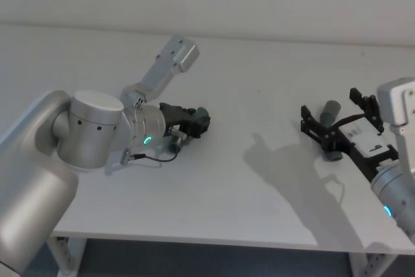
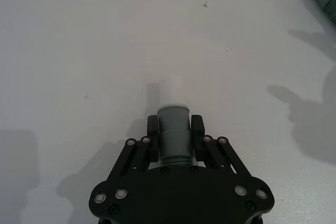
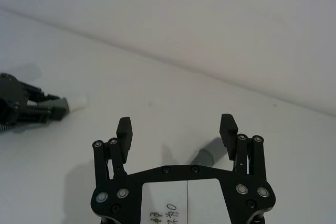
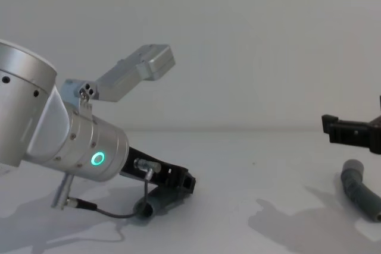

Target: Use both hands to pick up one end of the pipe from the table, align the ends, and insert them.

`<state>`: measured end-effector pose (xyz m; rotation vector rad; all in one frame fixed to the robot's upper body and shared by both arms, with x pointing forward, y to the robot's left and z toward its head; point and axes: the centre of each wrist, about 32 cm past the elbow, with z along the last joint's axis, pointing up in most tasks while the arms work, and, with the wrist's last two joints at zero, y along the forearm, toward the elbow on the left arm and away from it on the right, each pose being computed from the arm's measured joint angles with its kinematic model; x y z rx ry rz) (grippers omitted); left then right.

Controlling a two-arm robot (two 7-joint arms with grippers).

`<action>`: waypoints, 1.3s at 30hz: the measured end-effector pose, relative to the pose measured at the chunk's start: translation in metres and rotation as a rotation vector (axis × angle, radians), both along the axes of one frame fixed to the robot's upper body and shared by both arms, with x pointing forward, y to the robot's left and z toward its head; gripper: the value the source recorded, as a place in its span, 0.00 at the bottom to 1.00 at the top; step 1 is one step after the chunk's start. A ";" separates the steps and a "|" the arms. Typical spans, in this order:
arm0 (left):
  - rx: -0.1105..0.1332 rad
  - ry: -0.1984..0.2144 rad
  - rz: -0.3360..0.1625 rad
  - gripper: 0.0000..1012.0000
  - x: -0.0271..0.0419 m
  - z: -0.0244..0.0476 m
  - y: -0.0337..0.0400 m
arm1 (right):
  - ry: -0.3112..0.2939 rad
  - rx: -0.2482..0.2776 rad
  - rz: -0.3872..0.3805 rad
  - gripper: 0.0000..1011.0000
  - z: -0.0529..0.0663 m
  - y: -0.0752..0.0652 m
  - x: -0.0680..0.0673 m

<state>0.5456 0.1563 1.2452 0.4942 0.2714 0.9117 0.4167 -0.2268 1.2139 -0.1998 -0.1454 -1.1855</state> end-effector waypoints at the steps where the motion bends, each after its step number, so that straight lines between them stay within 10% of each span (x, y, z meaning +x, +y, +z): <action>1: 0.000 0.000 0.000 0.34 0.0000 0.0000 0.0000 | 0.013 -0.009 -0.009 0.99 0.002 0.003 -0.002; 21: 0.000 0.000 0.000 0.34 0.0000 0.0000 0.0000 | 0.178 -0.017 -0.183 0.99 0.019 0.053 0.002; 39: 0.000 0.000 0.000 0.34 0.0000 0.0001 0.0000 | 0.241 -0.062 -0.247 0.99 0.017 0.064 0.030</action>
